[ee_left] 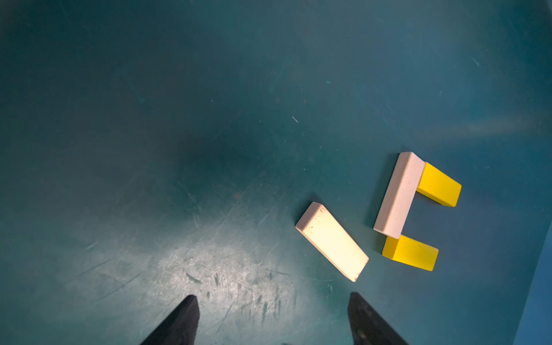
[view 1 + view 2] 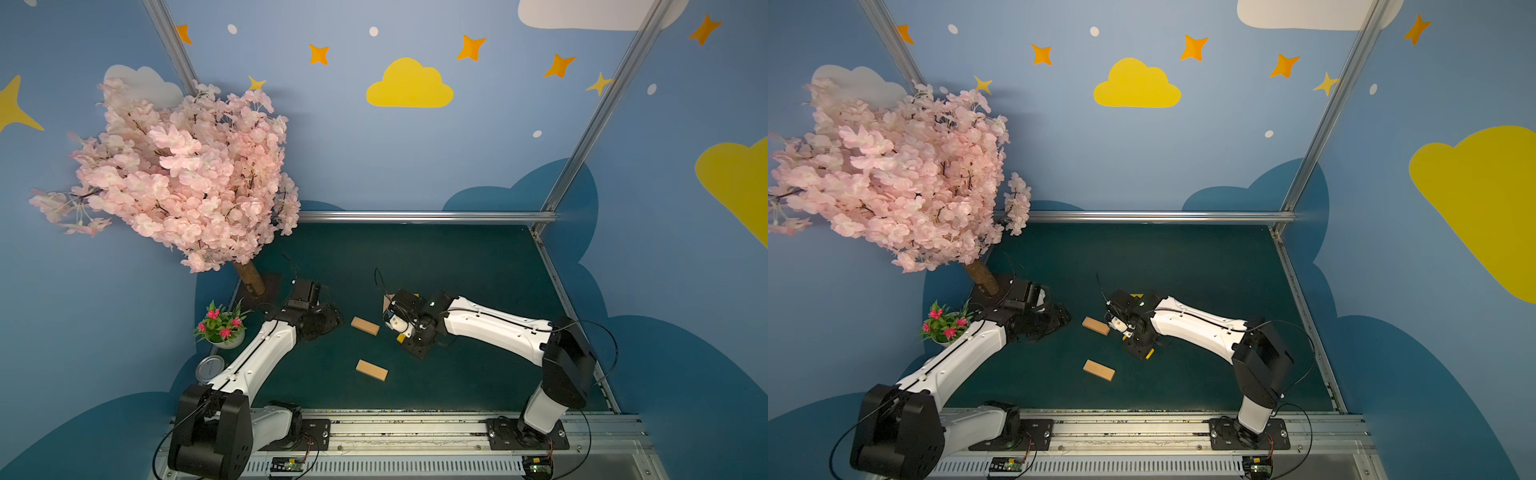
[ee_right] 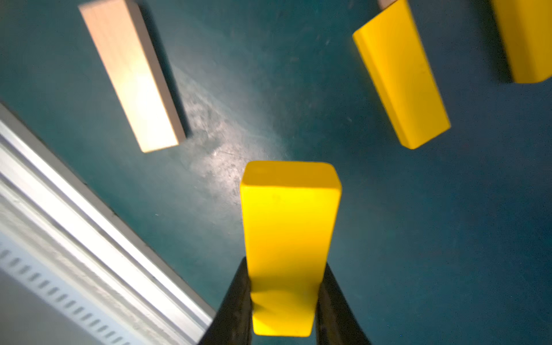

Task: Assemble the number 6 with building blocks
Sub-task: Pick up the building block from the center of the board, then assemble the building block at the center of the board.

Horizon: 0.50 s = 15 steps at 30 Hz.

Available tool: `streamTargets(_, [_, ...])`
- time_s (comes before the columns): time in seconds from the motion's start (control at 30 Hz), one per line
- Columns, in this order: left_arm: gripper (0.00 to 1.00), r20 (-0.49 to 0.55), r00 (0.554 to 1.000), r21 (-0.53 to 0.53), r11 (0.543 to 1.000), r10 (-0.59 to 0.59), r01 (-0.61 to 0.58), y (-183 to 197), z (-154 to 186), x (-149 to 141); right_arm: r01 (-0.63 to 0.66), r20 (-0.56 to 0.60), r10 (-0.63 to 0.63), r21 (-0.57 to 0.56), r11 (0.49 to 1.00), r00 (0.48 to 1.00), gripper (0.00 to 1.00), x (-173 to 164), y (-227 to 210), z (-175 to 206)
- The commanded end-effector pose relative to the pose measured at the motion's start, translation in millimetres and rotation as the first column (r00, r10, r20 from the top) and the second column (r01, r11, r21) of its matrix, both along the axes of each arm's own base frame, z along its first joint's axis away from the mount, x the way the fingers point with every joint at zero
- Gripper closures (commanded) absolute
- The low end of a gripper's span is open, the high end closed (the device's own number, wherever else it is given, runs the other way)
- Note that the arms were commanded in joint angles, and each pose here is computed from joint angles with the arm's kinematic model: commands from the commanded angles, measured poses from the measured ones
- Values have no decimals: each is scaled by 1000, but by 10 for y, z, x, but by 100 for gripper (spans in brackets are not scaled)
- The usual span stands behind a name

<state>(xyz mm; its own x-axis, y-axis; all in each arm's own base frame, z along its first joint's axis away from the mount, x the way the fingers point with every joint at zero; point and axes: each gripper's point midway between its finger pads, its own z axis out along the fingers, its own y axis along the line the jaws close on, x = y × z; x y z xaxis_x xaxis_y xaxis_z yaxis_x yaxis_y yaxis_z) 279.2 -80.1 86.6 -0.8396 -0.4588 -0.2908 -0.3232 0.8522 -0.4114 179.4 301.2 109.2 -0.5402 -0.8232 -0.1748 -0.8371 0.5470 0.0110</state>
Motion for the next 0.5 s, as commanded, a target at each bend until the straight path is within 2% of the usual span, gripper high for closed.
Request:
streamTargets(0.0, [21,4,1000,-12,1000,0,0,-27,16,26,155,-97,-159,-45,987,982,100,-163,-145,38])
streamTargets(0.2, [21,2,1000,-30,1000,8,-8,-70,8,66,334,-165,-350,-116,935,922,100,-216,-124,-150])
streamTargets(0.4, [21,16,1000,-33,999,6,-6,-110,46,136,494,-144,-507,-119,861,850,100,-73,-11,-241])
streamTargets(0.47, [21,16,1000,-33,999,4,-3,-123,50,147,534,-126,-553,-154,831,824,100,-6,-25,-287])
